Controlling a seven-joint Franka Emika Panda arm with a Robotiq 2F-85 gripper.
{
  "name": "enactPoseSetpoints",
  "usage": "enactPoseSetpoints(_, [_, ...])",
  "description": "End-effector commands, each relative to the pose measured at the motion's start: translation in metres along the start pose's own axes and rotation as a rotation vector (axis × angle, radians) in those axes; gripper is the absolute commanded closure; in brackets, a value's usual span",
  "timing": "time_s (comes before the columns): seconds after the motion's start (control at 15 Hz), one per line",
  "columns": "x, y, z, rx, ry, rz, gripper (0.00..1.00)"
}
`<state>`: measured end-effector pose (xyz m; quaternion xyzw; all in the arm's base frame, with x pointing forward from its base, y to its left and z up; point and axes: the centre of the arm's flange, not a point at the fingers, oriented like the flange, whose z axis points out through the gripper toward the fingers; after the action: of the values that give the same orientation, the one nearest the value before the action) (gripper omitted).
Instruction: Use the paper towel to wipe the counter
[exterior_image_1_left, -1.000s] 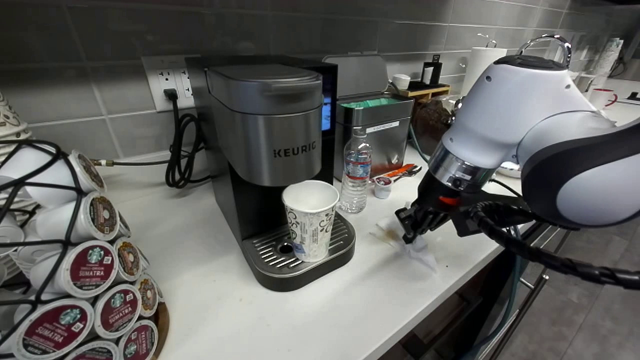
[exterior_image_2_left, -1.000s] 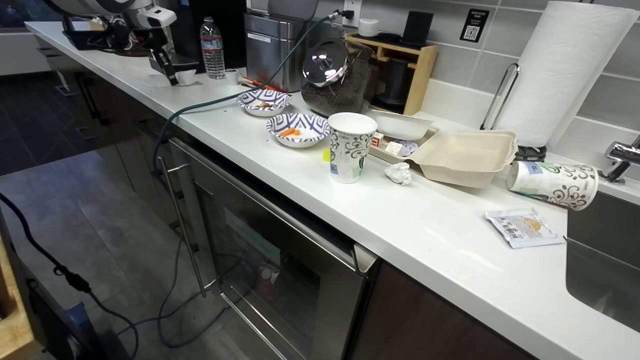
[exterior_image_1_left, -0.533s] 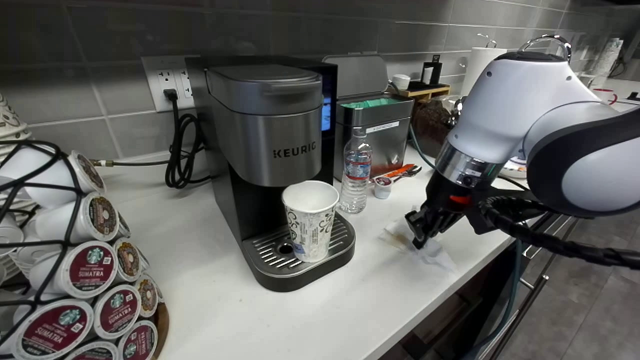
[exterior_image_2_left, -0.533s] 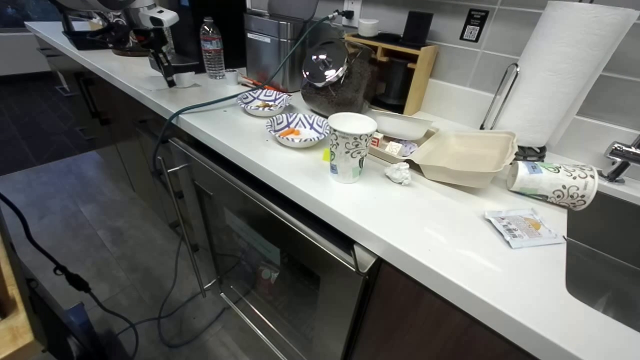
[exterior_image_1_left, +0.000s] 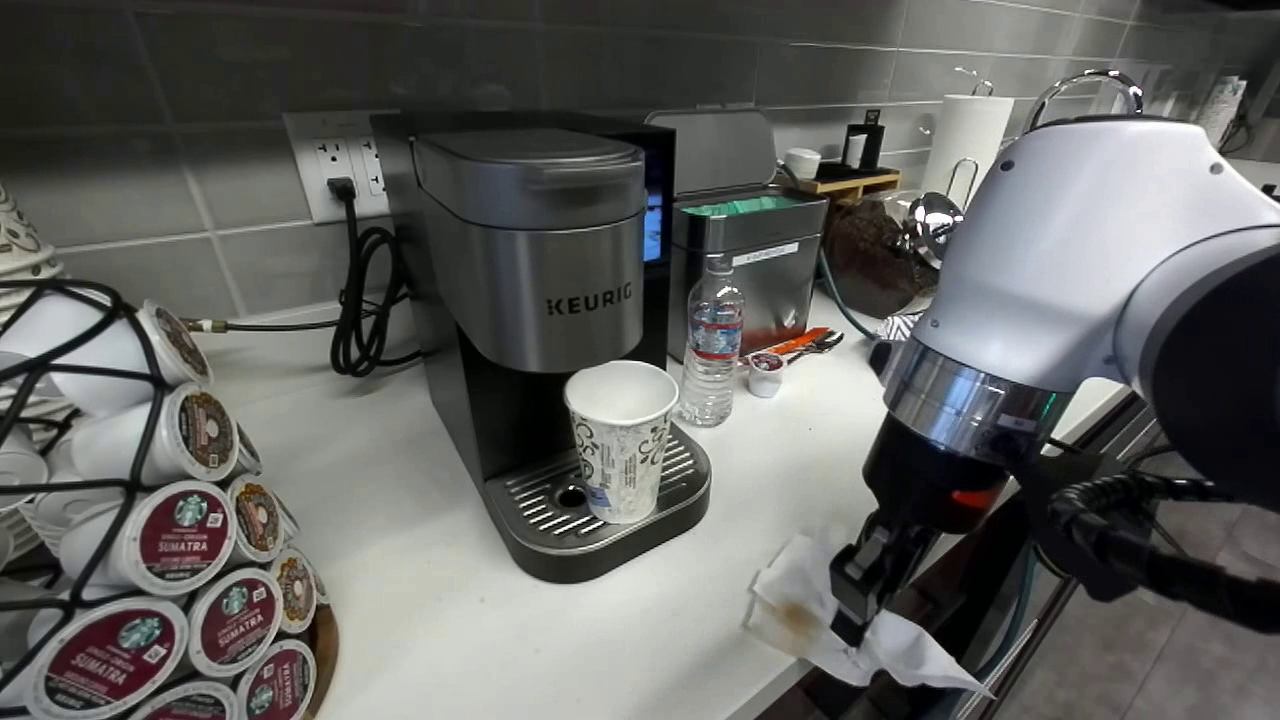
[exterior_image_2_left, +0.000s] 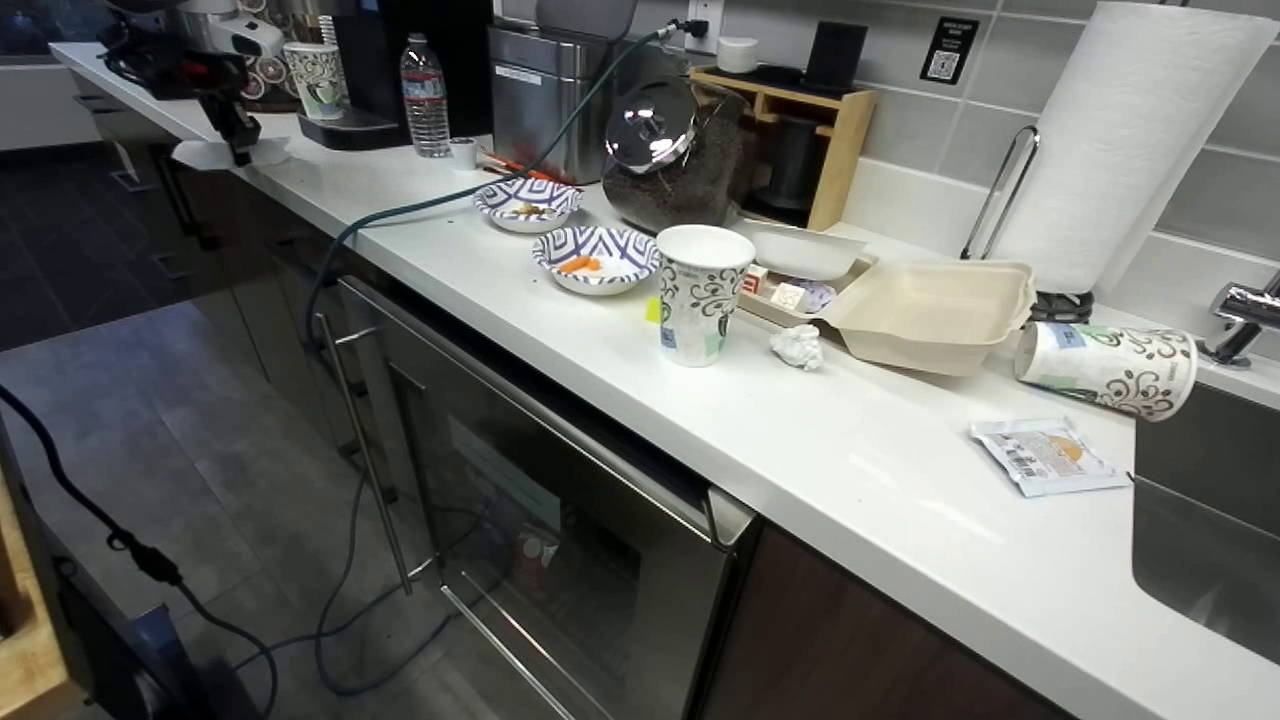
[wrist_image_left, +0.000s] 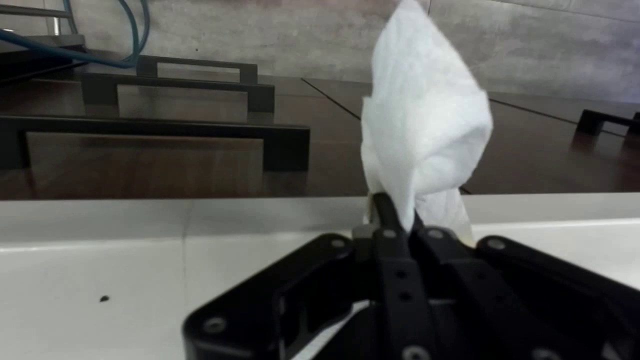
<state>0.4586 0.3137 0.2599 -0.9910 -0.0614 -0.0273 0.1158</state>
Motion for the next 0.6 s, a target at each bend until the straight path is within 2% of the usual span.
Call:
enactPoseSetpoints(0.0, [-0.004, -0.005, 0.009, 0.007, -0.014, 0.017, 0.99])
enactPoseSetpoints(0.53, [0.015, 0.004, 0.012, -0.038, 0.044, 0.183, 0.99])
